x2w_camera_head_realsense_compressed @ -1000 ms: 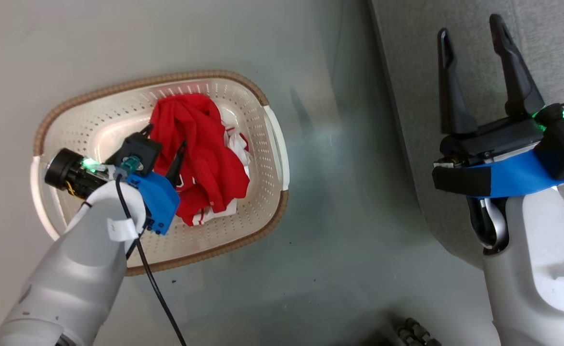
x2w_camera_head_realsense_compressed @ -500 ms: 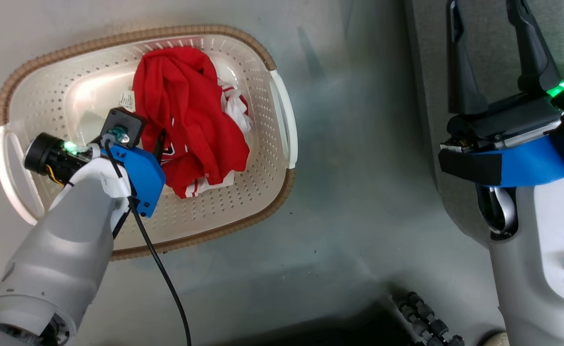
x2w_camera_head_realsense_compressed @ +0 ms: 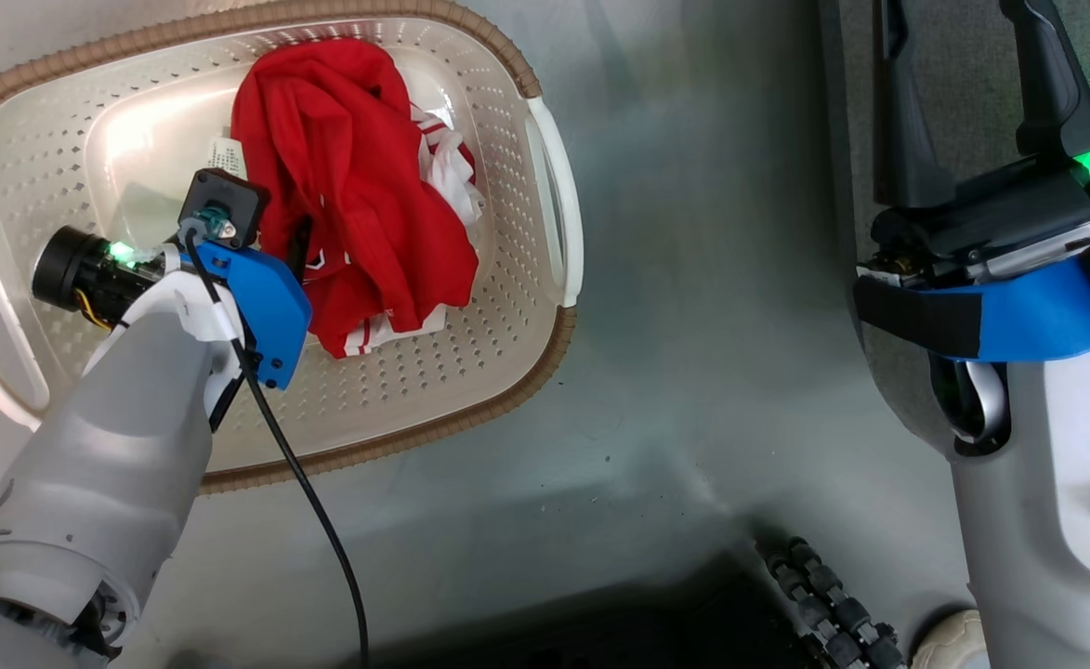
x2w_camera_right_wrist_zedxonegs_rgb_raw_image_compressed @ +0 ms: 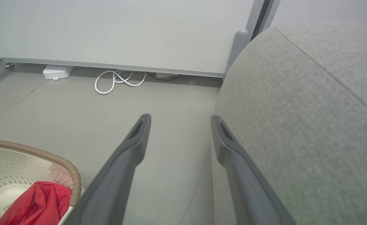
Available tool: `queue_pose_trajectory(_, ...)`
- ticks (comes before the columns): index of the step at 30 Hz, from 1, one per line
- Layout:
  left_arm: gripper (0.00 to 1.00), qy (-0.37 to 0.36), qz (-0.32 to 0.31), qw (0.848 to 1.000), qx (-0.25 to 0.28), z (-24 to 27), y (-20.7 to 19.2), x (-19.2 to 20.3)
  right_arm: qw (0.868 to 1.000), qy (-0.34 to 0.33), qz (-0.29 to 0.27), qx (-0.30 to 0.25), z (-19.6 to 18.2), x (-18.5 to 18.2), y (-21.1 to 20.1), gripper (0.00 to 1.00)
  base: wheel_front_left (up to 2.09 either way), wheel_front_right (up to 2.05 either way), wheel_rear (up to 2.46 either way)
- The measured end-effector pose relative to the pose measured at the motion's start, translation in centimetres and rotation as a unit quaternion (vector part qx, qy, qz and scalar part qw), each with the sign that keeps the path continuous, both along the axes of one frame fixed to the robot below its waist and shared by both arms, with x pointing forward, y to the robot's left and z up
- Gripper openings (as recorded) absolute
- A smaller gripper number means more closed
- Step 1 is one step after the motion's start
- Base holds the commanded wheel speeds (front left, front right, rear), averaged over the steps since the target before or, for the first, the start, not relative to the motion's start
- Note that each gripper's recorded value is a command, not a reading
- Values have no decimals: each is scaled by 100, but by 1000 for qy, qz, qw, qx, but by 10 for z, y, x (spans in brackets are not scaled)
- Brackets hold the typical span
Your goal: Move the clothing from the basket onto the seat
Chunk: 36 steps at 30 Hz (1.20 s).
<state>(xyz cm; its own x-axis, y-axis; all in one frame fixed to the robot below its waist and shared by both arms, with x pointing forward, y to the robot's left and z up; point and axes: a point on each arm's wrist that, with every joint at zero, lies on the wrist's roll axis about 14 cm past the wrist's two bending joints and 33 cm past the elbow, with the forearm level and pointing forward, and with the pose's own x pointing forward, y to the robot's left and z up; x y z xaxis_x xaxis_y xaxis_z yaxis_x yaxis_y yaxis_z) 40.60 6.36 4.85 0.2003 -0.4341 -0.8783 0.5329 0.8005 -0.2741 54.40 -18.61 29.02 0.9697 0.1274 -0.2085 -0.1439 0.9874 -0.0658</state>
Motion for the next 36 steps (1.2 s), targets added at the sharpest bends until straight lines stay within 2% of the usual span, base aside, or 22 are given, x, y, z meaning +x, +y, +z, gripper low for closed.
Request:
queue_pose_trajectory(2, 100, 5, -1, 1000, 1, -2, -1, -1, 1000, 1, -1, -1, -2, 0, -1, 100, 0, 0, 0)
queue_pose_trajectory(3, 81, 8, -3, 1000, 2, -3, -2, -2, 1000, 2, -1, -2, -2, -1, -1, 100, 0, 0, 0)
queue_pose_trajectory(4, 31, 11, -6, 1000, 3, -4, -2, -3, 1000, 2, -1, -2, -3, -1, -2, 100, 0, 0, 0)
queue_pose_trajectory(5, 0, 12, -10, 1000, 3, -4, -3, -4, 1000, 2, -1, -2, -3, -1, -2, 100, 0, 0, 0)
queue_pose_trajectory(16, 0, 13, -10, 1000, -3, 2, -7, -2, 1000, 2, -4, 2, -1, 0, -1, 100, 0, 0, 0)
queue_pose_trajectory(26, 0, -39, -25, 997, -66, 39, -37, 8, 1000, -6, -1, 11, 8, 3, 5, 100, 0, 0, 0)
queue_pose_trajectory(36, 0, -92, -24, 988, -122, 93, -59, 17, 999, -33, 11, 18, 37, 10, 13, 100, 0, 0, 0)
